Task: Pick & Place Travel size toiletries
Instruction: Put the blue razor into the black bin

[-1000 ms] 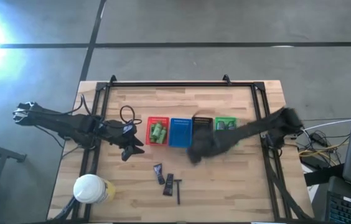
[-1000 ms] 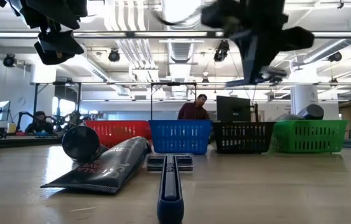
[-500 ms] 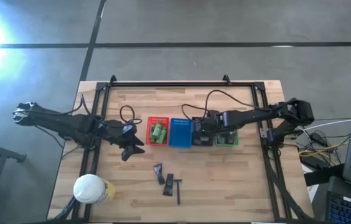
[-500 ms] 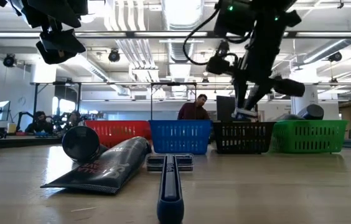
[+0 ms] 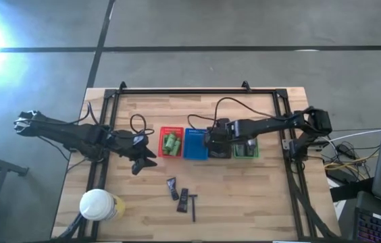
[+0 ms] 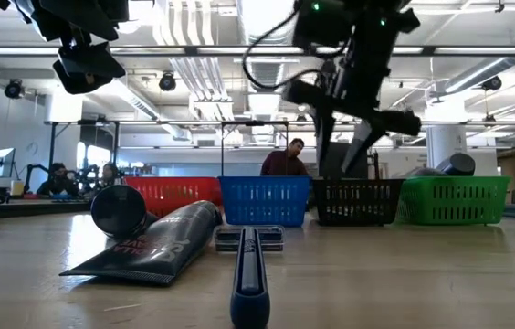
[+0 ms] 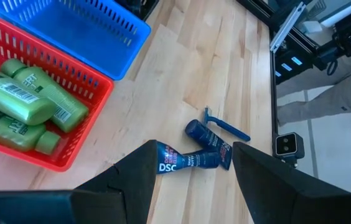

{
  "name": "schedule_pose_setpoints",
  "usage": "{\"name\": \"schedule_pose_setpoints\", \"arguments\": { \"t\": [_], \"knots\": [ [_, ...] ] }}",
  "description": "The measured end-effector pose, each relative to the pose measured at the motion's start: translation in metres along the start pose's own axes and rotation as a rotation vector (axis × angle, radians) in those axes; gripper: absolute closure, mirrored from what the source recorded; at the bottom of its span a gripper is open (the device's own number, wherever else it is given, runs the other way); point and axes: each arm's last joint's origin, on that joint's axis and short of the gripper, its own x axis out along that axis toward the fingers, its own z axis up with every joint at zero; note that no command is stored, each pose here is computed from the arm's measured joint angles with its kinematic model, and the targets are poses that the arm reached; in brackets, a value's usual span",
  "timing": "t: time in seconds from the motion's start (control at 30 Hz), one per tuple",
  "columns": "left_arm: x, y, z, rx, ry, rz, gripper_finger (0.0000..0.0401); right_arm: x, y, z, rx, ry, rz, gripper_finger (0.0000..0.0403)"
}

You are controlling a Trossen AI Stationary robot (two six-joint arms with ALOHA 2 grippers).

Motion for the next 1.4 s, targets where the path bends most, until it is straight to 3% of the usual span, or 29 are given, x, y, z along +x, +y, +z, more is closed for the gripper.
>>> {"name": "schedule_pose_setpoints", "arguments": {
  "t": [0.2,0.37,0.53,0.7,1.0,1.4],
  "knots": [
    [0.000,0.000,-0.001,0.006,0.013,0.000,0.0188,-0.036,0.028,-0.021,-0.078,0.073,0.086,0.0175],
    [0.000,0.002,-0.004,0.045,0.041,0.019,0.0188,-0.038,0.054,-0.082,-0.071,0.206,0.082,0.0175],
    [-0.002,0.006,-0.008,0.116,0.088,0.046,0.0188,-0.022,0.086,-0.149,-0.078,0.322,0.062,0.0183],
    [-0.006,0.009,-0.012,0.180,0.123,0.064,0.0188,-0.008,0.115,-0.185,-0.040,0.380,0.070,0.0182],
    [-0.009,0.010,-0.014,0.222,0.142,0.071,0.0188,0.003,0.137,-0.205,-0.039,0.377,-0.032,0.0207],
    [-0.013,0.011,-0.015,0.247,0.144,0.070,0.0188,0.028,0.136,-0.217,-0.052,0.424,-0.133,0.0298]
  ]
}}
